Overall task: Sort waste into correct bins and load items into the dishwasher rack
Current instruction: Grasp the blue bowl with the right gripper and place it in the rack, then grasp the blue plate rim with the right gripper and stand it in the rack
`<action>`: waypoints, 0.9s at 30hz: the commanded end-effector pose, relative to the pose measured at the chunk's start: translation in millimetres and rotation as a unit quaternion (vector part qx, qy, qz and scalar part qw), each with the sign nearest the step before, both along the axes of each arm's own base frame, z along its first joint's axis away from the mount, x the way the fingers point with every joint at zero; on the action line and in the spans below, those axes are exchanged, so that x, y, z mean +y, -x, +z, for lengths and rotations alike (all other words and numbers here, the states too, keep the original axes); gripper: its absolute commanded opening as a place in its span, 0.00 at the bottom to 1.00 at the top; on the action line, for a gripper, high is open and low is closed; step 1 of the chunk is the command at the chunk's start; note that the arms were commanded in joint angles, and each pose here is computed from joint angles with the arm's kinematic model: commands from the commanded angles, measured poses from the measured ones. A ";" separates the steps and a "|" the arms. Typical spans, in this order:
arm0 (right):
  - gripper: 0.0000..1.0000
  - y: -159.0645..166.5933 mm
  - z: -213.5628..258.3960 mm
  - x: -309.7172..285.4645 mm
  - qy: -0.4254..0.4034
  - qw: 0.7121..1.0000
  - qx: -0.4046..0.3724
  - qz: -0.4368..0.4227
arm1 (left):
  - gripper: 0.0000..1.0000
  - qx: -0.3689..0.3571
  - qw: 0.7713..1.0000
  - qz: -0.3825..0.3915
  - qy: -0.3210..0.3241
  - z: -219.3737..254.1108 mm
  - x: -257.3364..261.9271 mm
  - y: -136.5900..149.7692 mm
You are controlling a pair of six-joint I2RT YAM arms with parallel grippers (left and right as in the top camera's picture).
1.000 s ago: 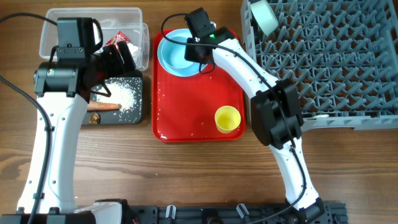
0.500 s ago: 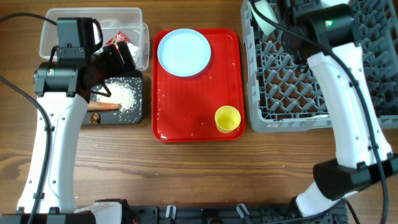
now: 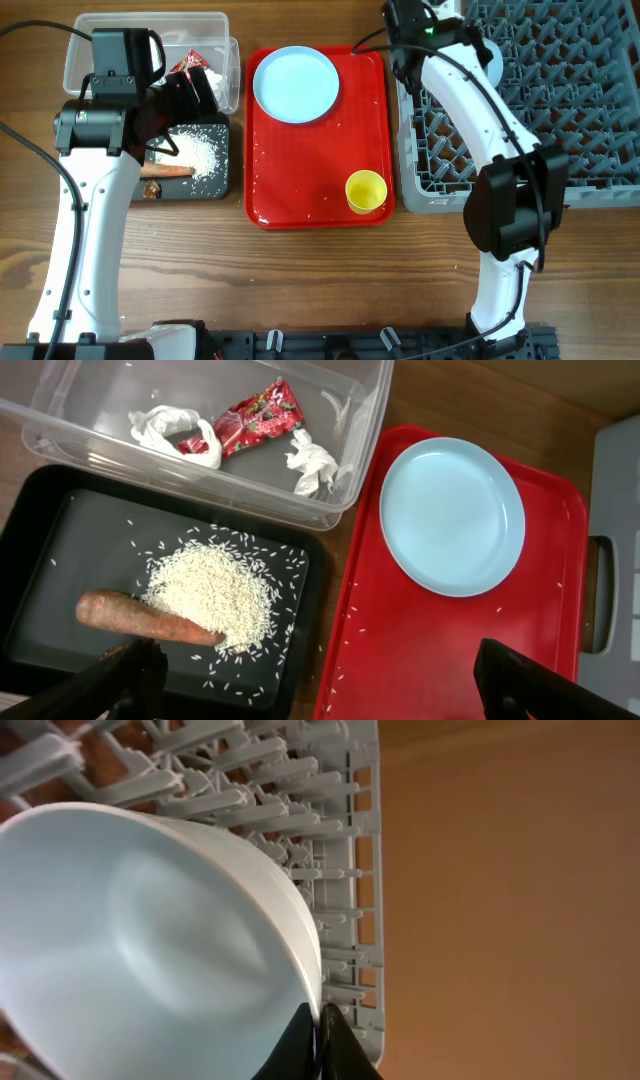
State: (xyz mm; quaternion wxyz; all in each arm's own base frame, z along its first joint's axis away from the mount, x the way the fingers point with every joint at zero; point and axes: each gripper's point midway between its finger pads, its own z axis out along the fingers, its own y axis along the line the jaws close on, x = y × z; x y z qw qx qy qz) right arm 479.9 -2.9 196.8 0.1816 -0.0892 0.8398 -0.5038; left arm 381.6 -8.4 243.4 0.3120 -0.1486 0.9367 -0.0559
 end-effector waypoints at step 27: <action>1.00 80.4 93.9 289.1 -0.637 0.686 0.060 0.346 | 1.00 -0.006 1.000 0.006 0.005 4.1 2.2 -2.5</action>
